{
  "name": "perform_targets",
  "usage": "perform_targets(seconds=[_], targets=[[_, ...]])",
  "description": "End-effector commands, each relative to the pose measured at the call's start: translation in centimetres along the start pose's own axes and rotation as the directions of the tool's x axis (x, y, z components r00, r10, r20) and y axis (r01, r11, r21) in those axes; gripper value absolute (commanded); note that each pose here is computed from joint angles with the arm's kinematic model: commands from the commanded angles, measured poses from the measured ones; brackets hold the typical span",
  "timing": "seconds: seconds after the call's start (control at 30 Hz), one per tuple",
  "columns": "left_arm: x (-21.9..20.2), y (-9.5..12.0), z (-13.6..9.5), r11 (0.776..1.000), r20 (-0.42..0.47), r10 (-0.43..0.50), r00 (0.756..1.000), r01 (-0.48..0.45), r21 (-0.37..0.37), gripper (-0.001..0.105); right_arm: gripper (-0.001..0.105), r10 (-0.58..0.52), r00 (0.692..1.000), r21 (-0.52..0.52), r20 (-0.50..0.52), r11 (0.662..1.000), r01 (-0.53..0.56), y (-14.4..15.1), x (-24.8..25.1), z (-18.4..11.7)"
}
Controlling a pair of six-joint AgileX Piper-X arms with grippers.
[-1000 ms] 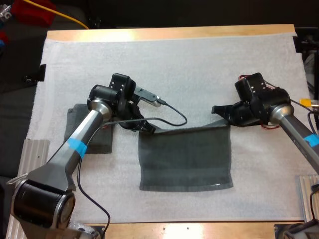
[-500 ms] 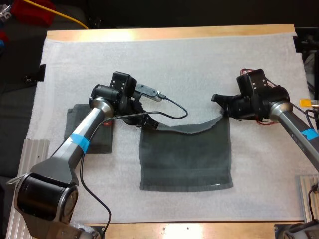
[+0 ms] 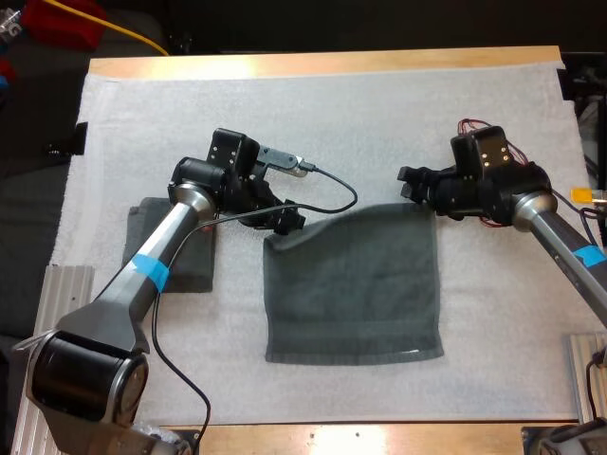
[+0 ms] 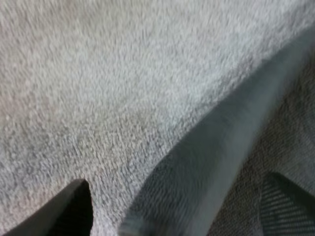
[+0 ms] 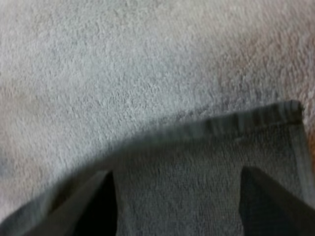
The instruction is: Pick towel from pile, fold and stack
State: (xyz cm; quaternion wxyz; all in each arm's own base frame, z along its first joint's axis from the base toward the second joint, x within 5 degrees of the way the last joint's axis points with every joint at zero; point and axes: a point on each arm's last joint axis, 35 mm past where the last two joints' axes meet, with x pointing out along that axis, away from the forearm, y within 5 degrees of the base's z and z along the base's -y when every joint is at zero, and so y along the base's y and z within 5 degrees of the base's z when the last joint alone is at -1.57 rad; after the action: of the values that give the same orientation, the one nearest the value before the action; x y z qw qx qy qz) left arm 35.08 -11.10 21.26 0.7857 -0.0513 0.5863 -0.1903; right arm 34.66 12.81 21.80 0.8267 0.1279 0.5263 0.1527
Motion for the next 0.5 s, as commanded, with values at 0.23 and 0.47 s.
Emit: perform_targets(seconds=[0.23,0.47], targets=[[-5.4,-1.7,0.4,0.999,0.146,-0.028,0.989,0.022,0.040,0.067,0.054,0.026,0.997,-0.141,0.067,0.990,-0.016,0.9,-3.3,0.5],[-9.8,-2.8,-1.3,0.998,0.172,-0.033,0.984,0.025,0.049,0.067,0.054,0.002,0.998,-0.177,0.062,0.984,0.009,1.5,-7.5,-0.6]])
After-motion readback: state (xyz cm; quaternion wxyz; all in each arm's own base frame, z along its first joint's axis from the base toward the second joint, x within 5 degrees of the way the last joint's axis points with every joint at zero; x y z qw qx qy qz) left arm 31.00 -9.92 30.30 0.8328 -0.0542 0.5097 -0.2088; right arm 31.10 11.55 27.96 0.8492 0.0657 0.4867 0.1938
